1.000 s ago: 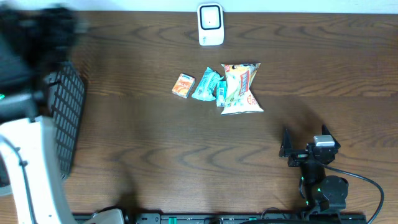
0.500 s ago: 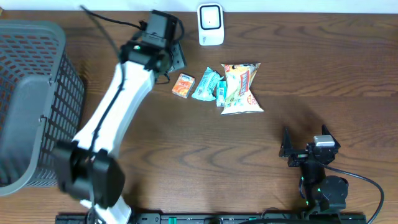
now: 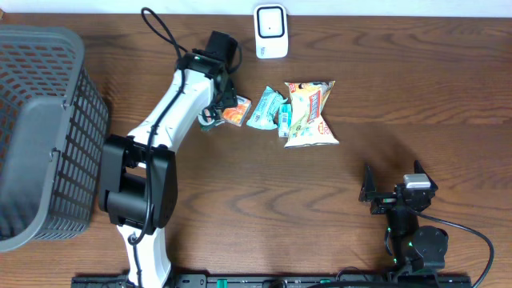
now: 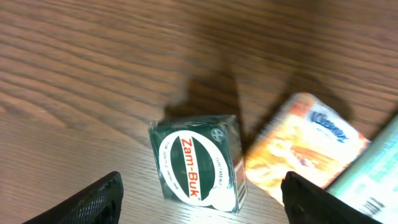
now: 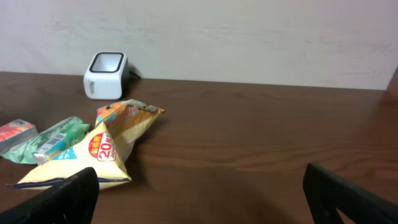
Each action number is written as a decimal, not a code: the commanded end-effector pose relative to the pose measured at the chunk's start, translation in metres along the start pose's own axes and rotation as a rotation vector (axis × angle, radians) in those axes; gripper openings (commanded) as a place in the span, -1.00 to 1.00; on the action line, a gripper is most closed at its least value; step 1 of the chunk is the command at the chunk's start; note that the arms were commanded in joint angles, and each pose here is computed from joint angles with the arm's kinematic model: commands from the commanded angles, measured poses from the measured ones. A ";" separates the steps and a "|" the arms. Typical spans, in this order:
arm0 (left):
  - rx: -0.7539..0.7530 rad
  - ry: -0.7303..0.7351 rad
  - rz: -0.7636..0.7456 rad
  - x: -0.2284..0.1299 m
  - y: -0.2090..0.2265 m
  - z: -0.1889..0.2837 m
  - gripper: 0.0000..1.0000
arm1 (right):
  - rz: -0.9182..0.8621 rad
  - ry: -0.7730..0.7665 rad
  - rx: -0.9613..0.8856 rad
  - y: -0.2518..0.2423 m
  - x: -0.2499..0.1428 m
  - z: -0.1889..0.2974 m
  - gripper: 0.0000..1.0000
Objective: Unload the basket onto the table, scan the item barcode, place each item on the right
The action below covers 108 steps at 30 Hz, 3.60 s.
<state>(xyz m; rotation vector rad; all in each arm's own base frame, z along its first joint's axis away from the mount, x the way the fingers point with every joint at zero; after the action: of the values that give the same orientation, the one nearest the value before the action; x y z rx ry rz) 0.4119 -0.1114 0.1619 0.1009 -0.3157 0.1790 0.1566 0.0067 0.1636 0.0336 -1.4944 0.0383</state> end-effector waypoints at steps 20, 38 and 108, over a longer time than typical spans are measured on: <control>0.044 0.046 0.091 0.005 0.064 0.035 0.96 | 0.012 0.000 0.010 0.001 -0.001 0.000 0.99; 0.044 0.046 0.091 0.005 0.064 0.035 0.96 | 0.012 0.000 0.011 0.001 -0.001 0.000 0.99; 0.044 0.046 0.091 0.005 0.064 0.035 0.96 | -0.425 0.818 0.784 0.064 0.096 -0.165 0.98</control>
<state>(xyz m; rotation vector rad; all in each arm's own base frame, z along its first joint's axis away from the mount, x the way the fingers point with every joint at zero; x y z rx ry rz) 0.3942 -0.0531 0.1967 0.1223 -0.2599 0.2857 0.3219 0.0751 0.2486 0.8312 -0.5931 0.2894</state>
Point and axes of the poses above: each gripper's point midway between its finger pads, its own z axis back along the fingers, its own y axis along the line the jaws close on, x = y × z, the point moved 9 cm from there along z, back along the fingers, and after that the axes turned 1 degree about -z, right-handed, at the moved point
